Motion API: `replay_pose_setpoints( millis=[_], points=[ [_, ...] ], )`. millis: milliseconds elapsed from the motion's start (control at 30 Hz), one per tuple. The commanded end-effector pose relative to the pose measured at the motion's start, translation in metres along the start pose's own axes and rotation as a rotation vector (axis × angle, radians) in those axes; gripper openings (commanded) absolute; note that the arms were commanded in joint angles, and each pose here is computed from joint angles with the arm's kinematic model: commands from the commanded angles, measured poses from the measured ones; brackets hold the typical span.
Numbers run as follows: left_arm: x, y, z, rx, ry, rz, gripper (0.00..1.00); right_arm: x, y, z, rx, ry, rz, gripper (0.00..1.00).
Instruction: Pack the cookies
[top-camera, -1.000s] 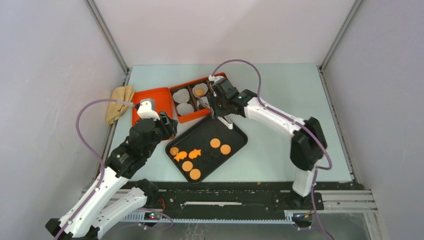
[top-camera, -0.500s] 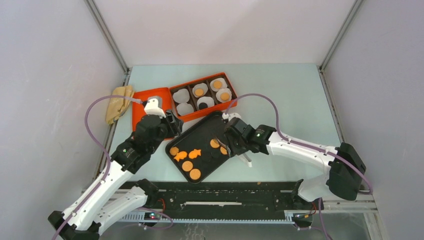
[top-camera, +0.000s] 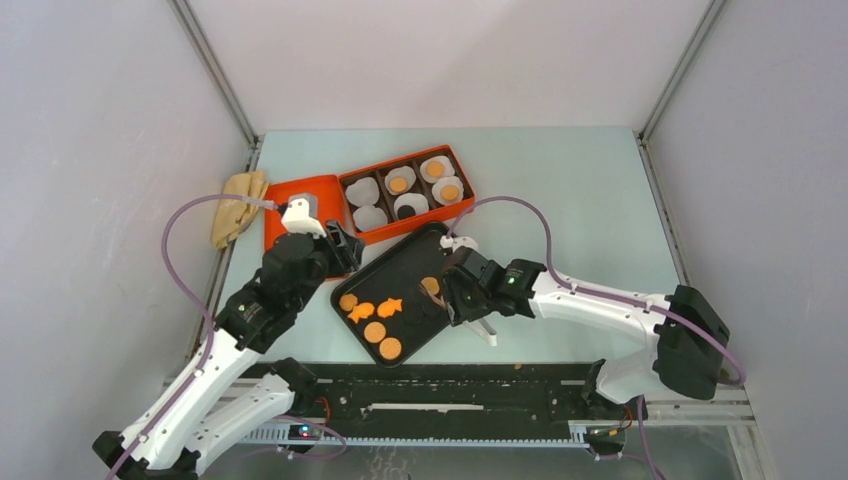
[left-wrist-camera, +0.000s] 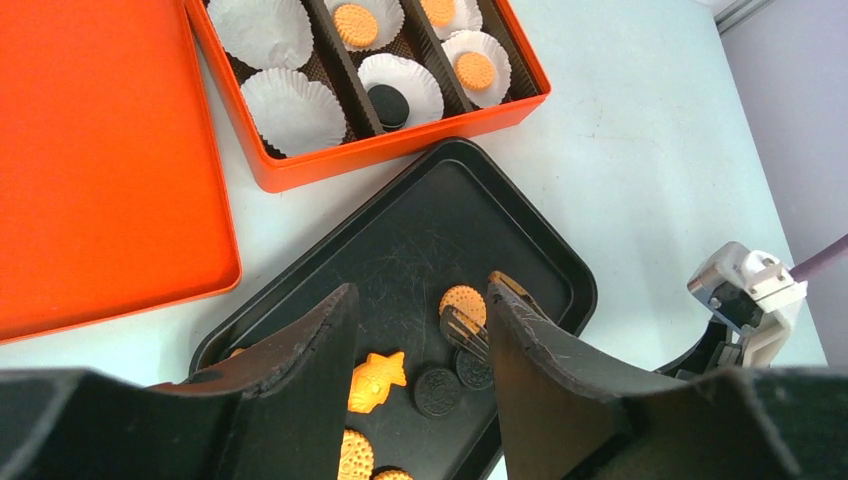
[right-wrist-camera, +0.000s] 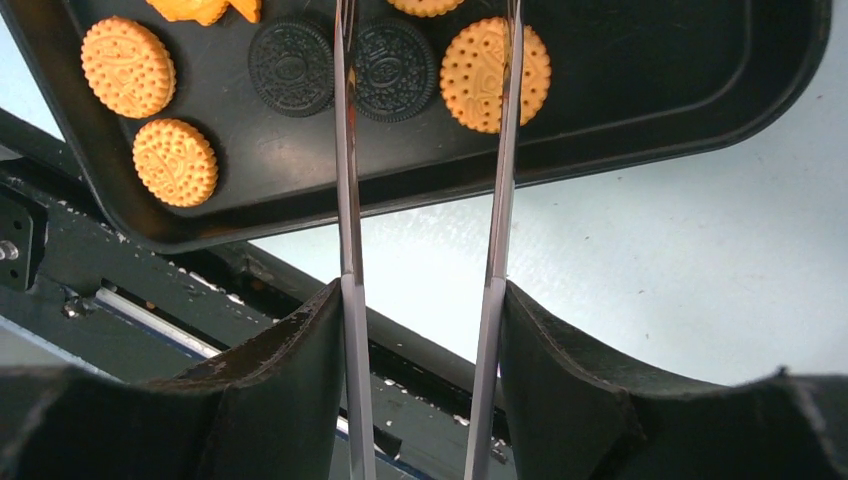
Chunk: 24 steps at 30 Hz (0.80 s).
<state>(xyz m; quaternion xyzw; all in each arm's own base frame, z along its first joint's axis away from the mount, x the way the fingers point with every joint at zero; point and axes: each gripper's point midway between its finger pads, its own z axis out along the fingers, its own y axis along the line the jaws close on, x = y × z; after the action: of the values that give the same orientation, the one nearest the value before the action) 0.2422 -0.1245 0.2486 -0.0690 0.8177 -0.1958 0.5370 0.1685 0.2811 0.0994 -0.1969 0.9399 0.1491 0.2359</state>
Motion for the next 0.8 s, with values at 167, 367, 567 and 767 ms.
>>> replay_pose_setpoints(
  millis=[167,367,567,767],
  points=[
    [-0.014,-0.007,-0.006,0.030,-0.041,-0.037,0.55,0.004,0.010,0.007,-0.004,0.023,0.007,0.59],
    [-0.012,-0.008,-0.005,0.032,-0.036,-0.037,0.54,-0.030,0.010,0.001,0.057,-0.052,-0.036,0.42],
    [-0.025,-0.006,-0.013,0.020,-0.074,-0.040,0.54,-0.091,0.027,-0.026,0.044,-0.189,-0.091,0.30],
    [-0.034,0.003,-0.019,-0.031,-0.102,-0.043,0.55,-0.160,0.041,-0.039,0.009,-0.305,-0.106,0.29]
  ],
)
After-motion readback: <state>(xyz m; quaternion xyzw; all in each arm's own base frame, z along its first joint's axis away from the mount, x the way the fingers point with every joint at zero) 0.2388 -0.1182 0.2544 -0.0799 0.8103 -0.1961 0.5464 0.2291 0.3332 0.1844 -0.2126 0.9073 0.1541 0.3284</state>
